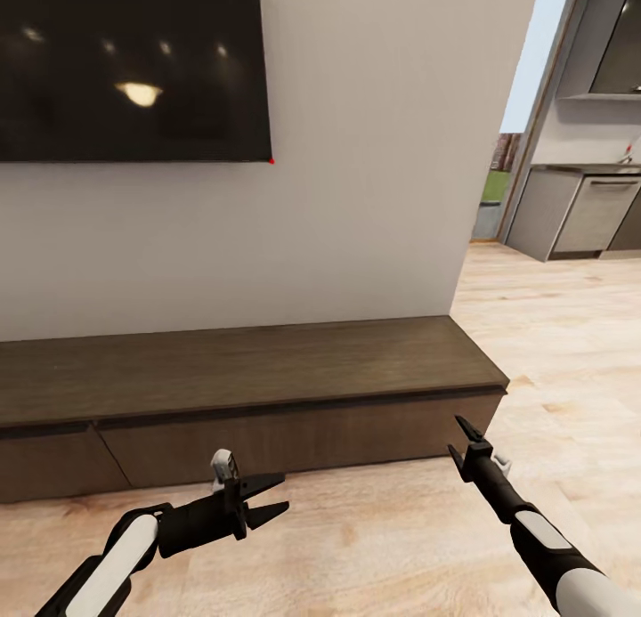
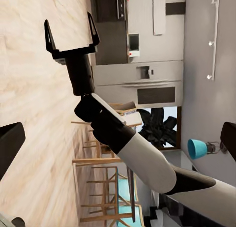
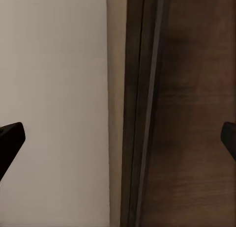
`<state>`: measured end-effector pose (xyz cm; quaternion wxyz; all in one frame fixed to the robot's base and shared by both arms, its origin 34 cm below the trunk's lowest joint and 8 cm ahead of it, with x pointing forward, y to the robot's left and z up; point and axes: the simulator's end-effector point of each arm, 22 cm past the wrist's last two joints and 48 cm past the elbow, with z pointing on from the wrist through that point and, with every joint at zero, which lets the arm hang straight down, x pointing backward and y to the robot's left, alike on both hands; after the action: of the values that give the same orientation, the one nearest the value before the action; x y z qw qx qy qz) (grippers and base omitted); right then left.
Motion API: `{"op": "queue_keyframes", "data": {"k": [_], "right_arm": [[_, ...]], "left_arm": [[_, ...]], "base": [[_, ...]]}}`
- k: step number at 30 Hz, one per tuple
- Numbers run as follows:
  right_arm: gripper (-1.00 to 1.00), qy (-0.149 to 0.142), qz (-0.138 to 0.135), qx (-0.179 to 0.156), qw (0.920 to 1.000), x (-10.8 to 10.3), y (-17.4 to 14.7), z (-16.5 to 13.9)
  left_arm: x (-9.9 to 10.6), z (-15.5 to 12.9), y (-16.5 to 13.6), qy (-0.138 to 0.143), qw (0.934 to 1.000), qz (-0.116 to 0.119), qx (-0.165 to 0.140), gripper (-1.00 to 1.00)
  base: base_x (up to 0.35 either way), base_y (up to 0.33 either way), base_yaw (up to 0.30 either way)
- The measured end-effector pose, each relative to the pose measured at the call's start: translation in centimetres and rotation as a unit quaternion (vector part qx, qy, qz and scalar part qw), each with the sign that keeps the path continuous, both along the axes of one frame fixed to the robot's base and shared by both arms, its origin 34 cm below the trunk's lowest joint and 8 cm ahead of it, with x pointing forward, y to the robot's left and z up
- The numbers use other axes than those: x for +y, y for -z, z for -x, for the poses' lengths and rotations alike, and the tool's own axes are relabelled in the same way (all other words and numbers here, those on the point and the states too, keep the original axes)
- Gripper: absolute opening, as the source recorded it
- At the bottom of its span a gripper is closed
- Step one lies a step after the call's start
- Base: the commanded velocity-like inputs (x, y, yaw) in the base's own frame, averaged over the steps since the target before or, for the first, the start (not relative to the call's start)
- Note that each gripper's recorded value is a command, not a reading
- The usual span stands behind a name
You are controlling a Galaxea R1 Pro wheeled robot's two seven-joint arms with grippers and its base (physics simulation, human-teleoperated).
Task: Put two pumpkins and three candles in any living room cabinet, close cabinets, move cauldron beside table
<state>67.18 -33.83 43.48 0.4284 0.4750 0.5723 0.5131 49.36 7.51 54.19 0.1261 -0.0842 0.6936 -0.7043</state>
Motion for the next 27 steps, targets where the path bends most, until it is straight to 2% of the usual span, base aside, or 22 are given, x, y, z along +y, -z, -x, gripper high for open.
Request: {"op": "queue_keyframes", "data": {"k": [6,18,27], "right_arm": [[1.0,0.0,0.0,0.0,1.0,0.0,0.01,0.03],[1.0,0.0,0.0,-0.001,1.0,-0.02,-0.01,0.03],[1.0,0.001,0.0,0.0,1.0,-0.02,0.08,0.06]], "left_arm": [[0.04,-0.02,-0.03,0.0,1.0,0.0,-0.001,1.0],[0.02,0.0,-0.03,0.0,1.0,0.001,0.0,1.0],[0.02,-0.01,-0.06,0.0,1.0,0.001,0.0,1.0]], "base": [[0.013,0.0,0.0],[0.137,-0.033,0.0],[0.022,-0.016,0.0]]}}
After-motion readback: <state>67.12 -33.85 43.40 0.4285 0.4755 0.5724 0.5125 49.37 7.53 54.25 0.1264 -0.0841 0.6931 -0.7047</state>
